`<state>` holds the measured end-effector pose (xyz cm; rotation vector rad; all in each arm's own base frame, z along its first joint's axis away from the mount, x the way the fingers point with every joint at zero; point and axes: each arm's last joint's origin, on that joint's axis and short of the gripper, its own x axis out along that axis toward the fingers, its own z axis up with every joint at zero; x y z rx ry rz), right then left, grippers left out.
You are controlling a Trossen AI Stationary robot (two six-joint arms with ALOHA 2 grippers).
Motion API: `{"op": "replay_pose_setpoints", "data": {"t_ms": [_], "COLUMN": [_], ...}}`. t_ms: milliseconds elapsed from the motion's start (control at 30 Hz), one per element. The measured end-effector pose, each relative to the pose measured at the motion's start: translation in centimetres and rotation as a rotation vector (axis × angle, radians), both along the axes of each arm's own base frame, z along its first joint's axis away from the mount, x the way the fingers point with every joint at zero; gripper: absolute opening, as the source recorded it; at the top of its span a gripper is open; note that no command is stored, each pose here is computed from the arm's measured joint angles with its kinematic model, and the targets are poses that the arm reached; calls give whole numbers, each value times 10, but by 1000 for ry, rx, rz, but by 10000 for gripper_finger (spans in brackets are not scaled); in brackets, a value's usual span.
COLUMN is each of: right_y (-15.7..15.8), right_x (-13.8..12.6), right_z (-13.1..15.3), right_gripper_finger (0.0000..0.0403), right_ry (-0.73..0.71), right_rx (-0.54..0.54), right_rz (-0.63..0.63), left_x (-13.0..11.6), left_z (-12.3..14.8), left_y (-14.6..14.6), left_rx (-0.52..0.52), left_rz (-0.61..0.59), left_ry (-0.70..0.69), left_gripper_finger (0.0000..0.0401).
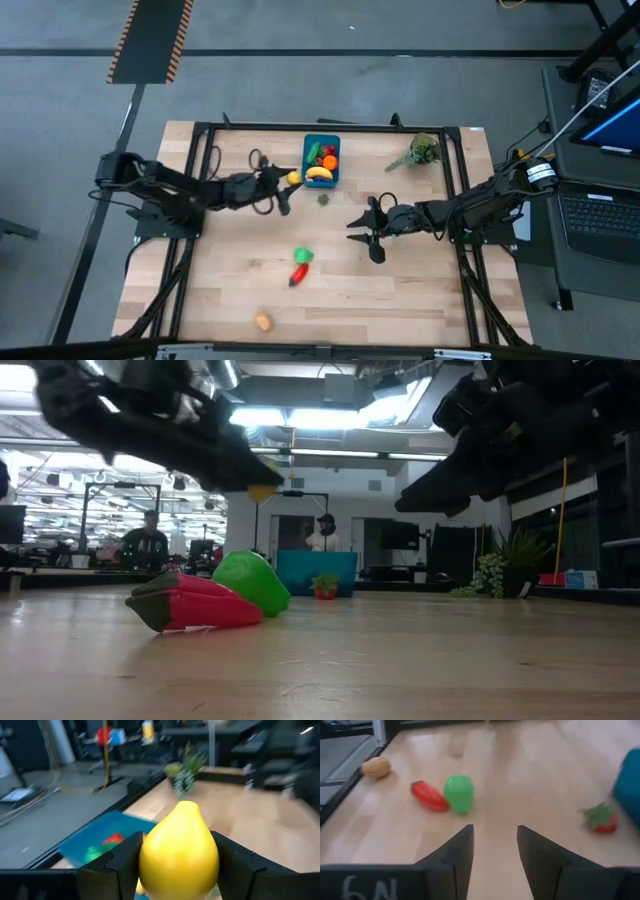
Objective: Pick and placing Produce into tupperware
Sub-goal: Put the lemon into the blue bin
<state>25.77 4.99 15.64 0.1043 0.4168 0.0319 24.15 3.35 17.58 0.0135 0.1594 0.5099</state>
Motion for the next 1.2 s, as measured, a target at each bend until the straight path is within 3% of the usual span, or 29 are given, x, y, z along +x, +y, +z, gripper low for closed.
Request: {"op": "replay_pose_setpoints", "data": {"t_ms": [267,733,1200], "right_y": [-6,-19,-18], "right_x": [2,3,3], "right_z": [2,2,1], "right_gripper_finger": [153,153,153], "right_ry": [-31,-20,-18], "right_rx": [-111,-110,-101], "right_rz": [-31,-70,-52], "left_x": [43,81,122], "left_z": [7,29,34], "left_y": [41,118,150], "left_rx": [-39,-191,-236], "left_rz": [22,-127,-246], "left_ry": [220,593,846], "left_gripper_finger": [199,199,199]}}
